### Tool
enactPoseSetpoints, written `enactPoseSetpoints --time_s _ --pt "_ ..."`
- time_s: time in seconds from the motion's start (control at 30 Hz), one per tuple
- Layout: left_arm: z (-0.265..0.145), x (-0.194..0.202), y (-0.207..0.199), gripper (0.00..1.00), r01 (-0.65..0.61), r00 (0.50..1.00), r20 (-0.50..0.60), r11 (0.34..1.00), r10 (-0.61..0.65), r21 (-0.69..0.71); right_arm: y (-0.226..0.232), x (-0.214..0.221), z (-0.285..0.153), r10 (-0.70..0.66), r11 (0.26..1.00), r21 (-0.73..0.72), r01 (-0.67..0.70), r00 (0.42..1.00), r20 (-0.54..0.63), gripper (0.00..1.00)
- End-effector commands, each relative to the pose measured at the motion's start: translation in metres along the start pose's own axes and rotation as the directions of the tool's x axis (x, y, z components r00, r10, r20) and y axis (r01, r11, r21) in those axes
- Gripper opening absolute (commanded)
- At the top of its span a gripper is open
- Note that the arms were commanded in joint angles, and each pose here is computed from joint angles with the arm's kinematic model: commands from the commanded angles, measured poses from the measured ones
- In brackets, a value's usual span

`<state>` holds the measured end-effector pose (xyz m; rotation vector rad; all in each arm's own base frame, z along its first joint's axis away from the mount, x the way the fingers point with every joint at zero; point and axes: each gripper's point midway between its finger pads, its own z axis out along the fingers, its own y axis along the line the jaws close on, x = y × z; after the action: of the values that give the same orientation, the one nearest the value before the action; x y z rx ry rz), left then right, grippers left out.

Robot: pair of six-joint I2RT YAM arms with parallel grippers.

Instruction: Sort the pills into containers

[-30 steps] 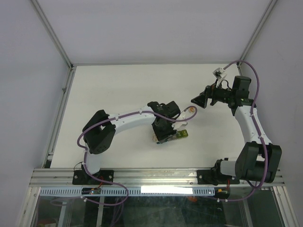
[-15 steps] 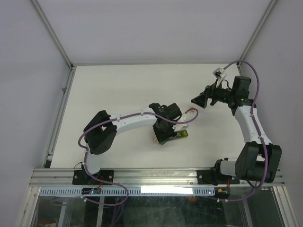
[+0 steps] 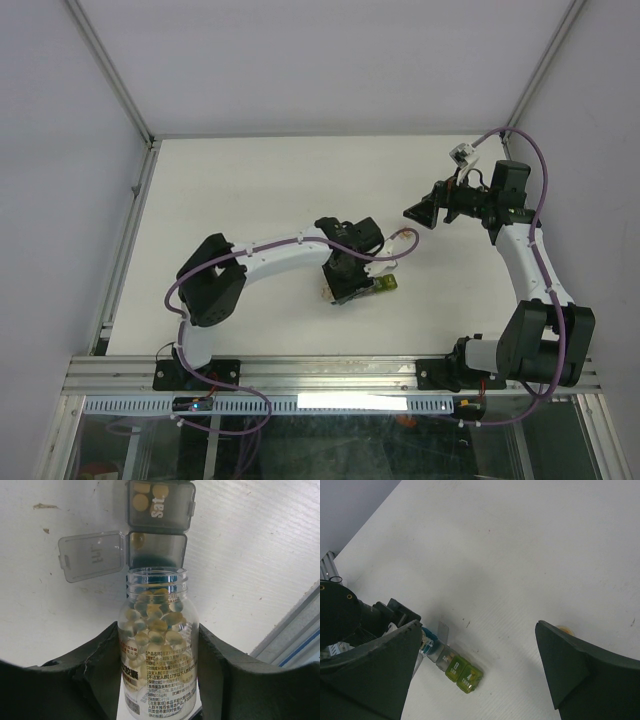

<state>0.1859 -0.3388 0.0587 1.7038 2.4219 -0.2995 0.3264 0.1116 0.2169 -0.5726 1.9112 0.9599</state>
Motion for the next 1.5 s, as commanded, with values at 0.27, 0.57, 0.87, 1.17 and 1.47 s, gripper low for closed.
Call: enactPoseSetpoints --time_s 0.27,0.57,0.87,1.17,1.47 --pt "-0.022 -0.022 -0.01 0.0 -0.012 0.995 0.1 1.0 0.011 0.009 0.004 -0.028 -0.008 -0.084 0.996 0.018 0.083 0.995 0.052 1.0" --pt "-0.017 -0.009 0.007 0.0 0.073 0.995 0.067 0.996 -0.076 0.042 0.004 -0.027 -0.007 -0.082 0.997 0.015 0.081 0.995 0.048 0.99" --pt "-0.024 -0.017 -0.007 0.0 0.014 0.997 0.075 1.0 -0.013 -0.023 0.004 -0.027 -0.008 -0.084 0.996 0.017 0.083 0.995 0.05 0.99" --pt "-0.02 -0.006 0.002 0.0 0.026 0.996 0.08 0.999 -0.024 -0.023 0.003 -0.027 -0.008 -0.081 0.997 0.019 0.08 0.995 0.049 0.99" --pt "-0.032 -0.023 0.002 0.0 0.009 0.97 0.243 0.999 0.003 -0.049 0.002 -0.026 -0.007 -0.08 0.997 0.019 0.079 0.996 0.048 1.0"
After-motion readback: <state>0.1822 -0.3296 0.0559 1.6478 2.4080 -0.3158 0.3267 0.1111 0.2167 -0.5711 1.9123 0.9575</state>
